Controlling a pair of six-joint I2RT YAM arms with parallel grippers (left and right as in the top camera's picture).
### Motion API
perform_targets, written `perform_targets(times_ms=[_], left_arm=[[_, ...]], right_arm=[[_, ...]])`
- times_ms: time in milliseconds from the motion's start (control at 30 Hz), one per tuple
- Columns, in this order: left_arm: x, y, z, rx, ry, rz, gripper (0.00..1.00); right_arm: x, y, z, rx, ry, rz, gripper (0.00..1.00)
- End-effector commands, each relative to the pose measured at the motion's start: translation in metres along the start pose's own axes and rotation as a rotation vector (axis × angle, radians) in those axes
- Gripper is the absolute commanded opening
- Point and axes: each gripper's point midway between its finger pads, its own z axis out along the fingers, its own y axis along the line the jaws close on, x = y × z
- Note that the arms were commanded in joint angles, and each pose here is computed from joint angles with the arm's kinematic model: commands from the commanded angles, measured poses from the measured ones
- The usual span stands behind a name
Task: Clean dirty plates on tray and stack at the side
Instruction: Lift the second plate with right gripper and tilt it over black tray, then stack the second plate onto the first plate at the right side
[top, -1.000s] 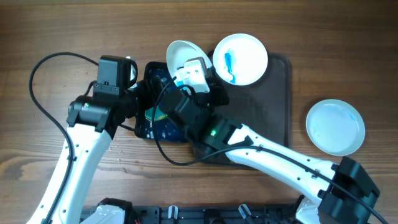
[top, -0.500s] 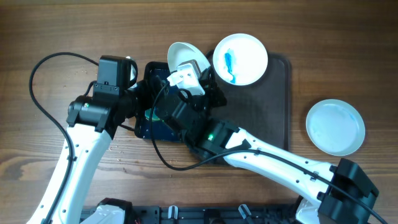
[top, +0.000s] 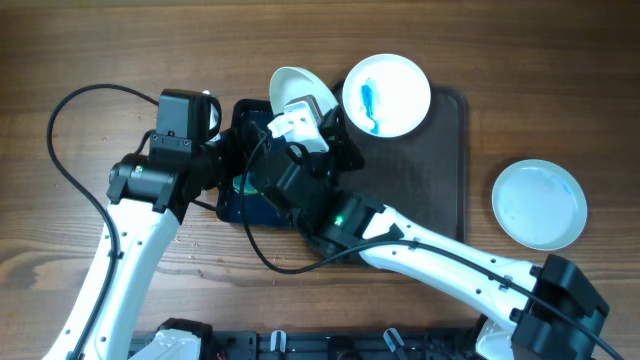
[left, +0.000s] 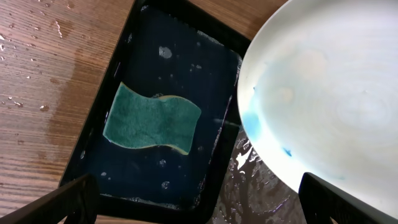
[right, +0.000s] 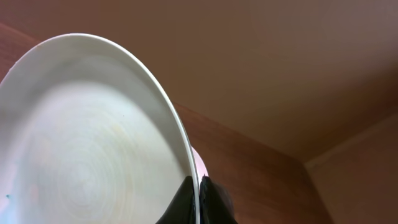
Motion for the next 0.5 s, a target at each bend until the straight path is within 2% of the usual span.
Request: perform_targets(times_ms=[0, 333, 467], left_arm=[[-0.001, -0.002, -0.003, 0.013, -0.006, 0.006, 1.0], [-0.001, -0.002, -0.003, 0.013, -0.006, 0.006, 1.0], [-0.001, -0.002, -0.003, 0.013, -0.006, 0.006, 1.0]], right_arm=[[-0.011, -0.01, -0.003, 0.026, -0.013, 0.033, 0.04], [-0.013, -0.012, -0.001, 0.031, -0.018, 0.064, 0.04], [0.016, -0.038, 0.039, 0.084, 0.084, 0.241, 0.04]])
